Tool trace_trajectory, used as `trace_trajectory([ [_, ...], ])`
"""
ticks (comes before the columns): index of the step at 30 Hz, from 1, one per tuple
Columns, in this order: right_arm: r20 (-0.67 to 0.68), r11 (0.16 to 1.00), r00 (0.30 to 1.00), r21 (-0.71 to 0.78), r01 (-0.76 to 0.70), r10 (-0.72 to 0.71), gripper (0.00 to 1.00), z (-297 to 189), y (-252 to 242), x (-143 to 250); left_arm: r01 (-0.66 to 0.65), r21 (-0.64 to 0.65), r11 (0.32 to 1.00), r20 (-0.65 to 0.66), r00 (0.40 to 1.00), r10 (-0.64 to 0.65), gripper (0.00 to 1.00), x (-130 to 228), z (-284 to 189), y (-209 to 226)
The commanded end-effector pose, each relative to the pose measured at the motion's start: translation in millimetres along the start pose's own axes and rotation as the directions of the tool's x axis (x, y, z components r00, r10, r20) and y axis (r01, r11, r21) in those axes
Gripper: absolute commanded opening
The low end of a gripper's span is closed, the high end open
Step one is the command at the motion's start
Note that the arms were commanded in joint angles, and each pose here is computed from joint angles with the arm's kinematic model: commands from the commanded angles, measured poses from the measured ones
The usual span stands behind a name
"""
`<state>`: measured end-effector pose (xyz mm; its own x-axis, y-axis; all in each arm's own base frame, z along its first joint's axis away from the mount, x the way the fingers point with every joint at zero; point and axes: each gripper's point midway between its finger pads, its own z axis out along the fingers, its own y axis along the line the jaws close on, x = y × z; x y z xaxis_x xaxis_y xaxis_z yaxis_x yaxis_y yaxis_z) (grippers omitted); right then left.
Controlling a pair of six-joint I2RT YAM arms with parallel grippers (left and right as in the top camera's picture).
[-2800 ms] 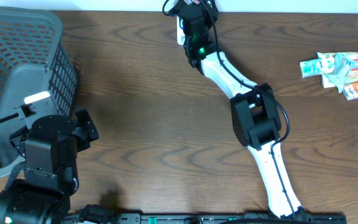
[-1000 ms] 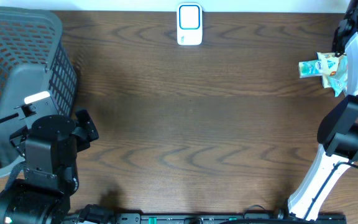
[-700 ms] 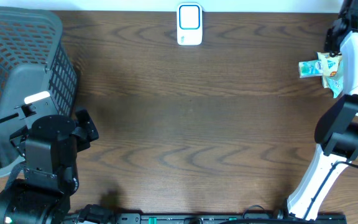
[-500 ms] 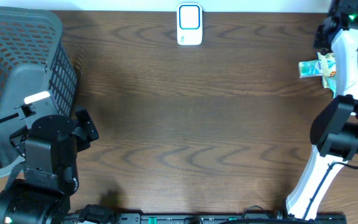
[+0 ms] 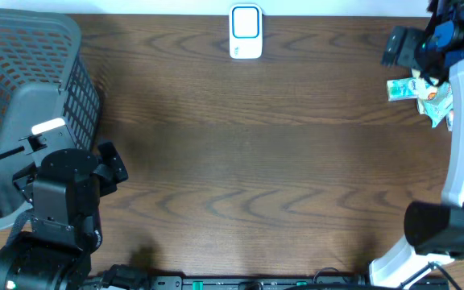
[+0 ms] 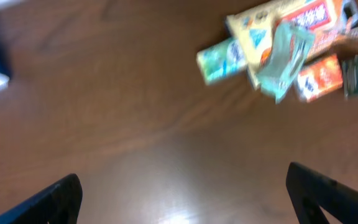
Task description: Scan the item barcode
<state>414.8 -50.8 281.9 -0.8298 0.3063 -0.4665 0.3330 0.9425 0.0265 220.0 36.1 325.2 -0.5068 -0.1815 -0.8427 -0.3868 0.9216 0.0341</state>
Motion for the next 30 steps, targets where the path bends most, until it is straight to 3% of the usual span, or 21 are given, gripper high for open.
trace_trajectory([
  [1, -0.027, 1.000, 1.000, -0.011, -0.004, 0.003, 0.99, -18, 4, 17, 0.007, -0.008, 1.000, 0.009, 1.000, -0.007, 0.98, -3, -2, 2],
  [7, -0.192, 0.999, 0.981, 0.019, 0.039, -0.034, 0.99, -45, -3, 71, 0.007, -0.008, 1.000, 0.009, 1.000, -0.007, 0.98, -3, -2, 2],
  [9, -0.193, 0.998, 0.979, -0.005, 0.069, -0.069, 0.99, -51, 3, 77, 0.007, -0.008, 1.000, 0.009, 1.000, -0.007, 0.97, -3, -2, 2],
  [20, -0.047, 0.971, 0.976, -0.119, 0.206, -0.213, 0.99, -108, 24, 140, 0.007, -0.008, 1.000, 0.008, 1.000, -0.007, 0.98, -3, -2, 2],
  [26, 0.029, 0.939, 0.961, -0.209, 0.273, -0.274, 0.99, -112, 27, 190, 0.007, -0.008, 1.000, 0.009, 1.000, -0.007, 0.98, -3, -2, 2],
  [30, 0.001, 0.923, 0.958, -0.269, 0.277, -0.287, 0.99, -107, 24, 222, 0.007, -0.008, 1.000, 0.009, 1.000, -0.007, 0.98, -3, -2, 2],
])
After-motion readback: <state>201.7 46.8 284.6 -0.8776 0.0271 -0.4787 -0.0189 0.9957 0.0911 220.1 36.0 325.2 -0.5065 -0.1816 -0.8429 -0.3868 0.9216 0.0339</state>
